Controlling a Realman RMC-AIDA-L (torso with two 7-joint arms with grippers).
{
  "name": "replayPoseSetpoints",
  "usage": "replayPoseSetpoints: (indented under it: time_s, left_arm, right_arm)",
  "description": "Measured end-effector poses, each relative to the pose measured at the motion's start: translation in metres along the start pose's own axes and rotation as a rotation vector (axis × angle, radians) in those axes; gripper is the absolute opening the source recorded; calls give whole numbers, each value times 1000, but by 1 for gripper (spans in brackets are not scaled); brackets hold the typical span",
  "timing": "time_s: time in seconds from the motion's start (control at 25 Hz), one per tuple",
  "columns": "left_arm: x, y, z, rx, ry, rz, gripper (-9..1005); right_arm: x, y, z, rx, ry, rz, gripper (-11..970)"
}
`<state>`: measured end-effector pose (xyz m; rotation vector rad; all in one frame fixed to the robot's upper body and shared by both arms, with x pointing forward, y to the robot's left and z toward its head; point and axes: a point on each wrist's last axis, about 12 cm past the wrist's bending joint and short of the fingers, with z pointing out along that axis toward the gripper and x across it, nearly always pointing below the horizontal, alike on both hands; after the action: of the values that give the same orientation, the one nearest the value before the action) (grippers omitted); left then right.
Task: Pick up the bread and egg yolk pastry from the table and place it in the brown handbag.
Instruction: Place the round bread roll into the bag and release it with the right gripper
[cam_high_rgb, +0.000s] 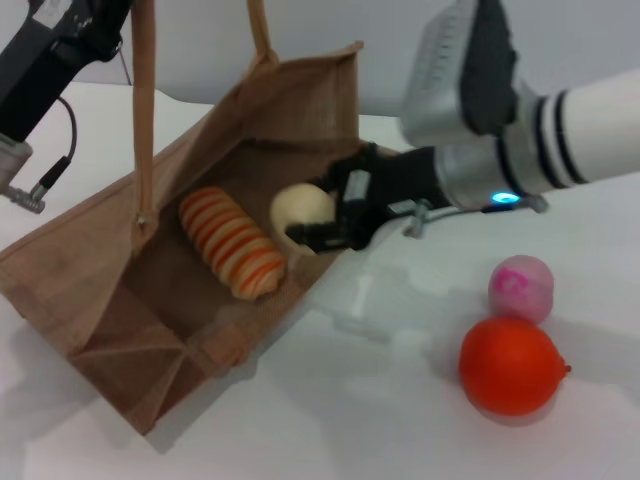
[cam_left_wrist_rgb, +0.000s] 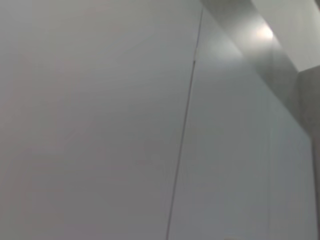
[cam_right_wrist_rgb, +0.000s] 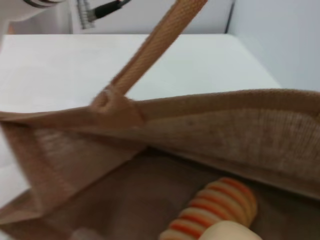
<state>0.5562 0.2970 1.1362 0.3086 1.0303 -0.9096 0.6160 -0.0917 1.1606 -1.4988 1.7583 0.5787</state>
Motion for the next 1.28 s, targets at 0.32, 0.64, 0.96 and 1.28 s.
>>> replayPoseSetpoints:
  time_s: [0.32, 0.64, 0.96, 1.28]
  left_arm:
    - [-3, -4, 8, 61, -27, -26, 112]
    - [-9, -8, 13, 116, -64, -51, 112]
    - [-11, -7, 8, 96, -81, -50, 111]
    - [-12, -1, -7, 1, -82, -2, 111]
  right_arm:
    - [-10, -9, 19, 172, -31, -23, 578]
    - [-1, -24, 32, 280, -3, 8, 576]
    - [7, -11, 47, 309, 38, -96, 580]
    - [0, 8, 44, 261, -22, -123, 665]
